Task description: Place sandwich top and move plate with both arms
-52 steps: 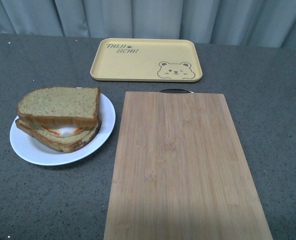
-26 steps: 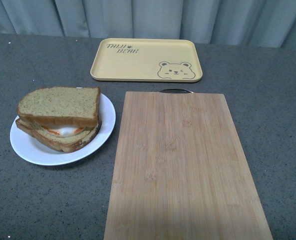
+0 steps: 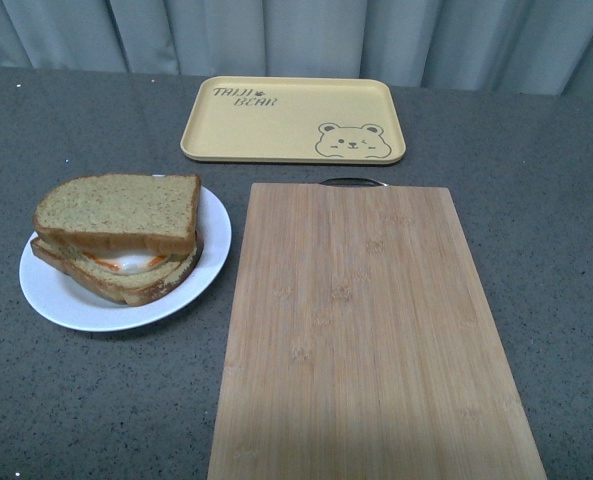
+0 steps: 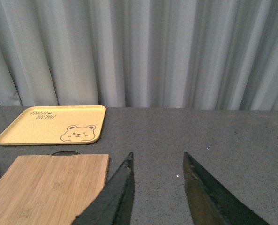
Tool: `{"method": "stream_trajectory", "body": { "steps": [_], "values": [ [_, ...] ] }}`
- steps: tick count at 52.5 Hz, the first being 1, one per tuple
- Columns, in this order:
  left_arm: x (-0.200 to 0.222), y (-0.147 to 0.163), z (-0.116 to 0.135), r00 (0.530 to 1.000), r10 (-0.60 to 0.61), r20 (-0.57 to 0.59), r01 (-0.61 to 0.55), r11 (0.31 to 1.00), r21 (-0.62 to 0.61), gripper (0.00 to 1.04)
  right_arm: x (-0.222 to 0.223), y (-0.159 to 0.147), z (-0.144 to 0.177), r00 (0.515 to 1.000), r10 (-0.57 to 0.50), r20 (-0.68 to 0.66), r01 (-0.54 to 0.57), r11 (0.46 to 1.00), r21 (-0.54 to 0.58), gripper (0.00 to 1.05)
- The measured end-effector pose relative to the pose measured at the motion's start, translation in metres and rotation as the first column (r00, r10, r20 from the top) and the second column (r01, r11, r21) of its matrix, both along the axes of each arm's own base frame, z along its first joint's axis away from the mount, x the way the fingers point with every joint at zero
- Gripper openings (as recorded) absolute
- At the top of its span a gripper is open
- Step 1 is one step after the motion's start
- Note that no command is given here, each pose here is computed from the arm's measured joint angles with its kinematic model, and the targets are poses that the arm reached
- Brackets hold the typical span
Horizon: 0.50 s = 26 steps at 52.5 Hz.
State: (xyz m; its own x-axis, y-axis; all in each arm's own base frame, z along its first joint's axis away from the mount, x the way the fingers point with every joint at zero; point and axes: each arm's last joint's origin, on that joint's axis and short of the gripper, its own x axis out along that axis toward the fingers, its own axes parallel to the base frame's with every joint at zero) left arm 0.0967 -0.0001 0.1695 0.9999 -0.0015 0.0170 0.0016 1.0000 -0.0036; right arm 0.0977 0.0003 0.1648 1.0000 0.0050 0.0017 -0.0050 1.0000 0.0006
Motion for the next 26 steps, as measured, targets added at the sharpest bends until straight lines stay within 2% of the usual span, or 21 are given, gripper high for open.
{"method": "stream_trajectory", "body": {
  "steps": [17, 21, 26],
  "values": [
    [0.0000, 0.0000, 0.0000, 1.000, 0.000, 0.000, 0.000, 1.000, 0.000, 0.98, -0.0001, 0.0000, 0.0002, 1.000, 0.000, 0.001, 0.000, 1.000, 0.000, 0.92],
    [0.0002, 0.0001, -0.0002, 1.000, 0.008, -0.007, -0.008, 1.000, -0.003, 0.98, -0.0001, 0.0000, 0.0002, 1.000, 0.000, 0.001, 0.000, 1.000, 0.001, 0.97],
    [0.0064, 0.0028, -0.0032, 0.968, 0.113, -0.223, -0.138, 0.985, -0.100, 0.98, 0.0000, 0.0000, 0.0000, 1.000, 0.000, 0.000, 0.000, 1.000, 0.000, 0.95]
  ]
}}
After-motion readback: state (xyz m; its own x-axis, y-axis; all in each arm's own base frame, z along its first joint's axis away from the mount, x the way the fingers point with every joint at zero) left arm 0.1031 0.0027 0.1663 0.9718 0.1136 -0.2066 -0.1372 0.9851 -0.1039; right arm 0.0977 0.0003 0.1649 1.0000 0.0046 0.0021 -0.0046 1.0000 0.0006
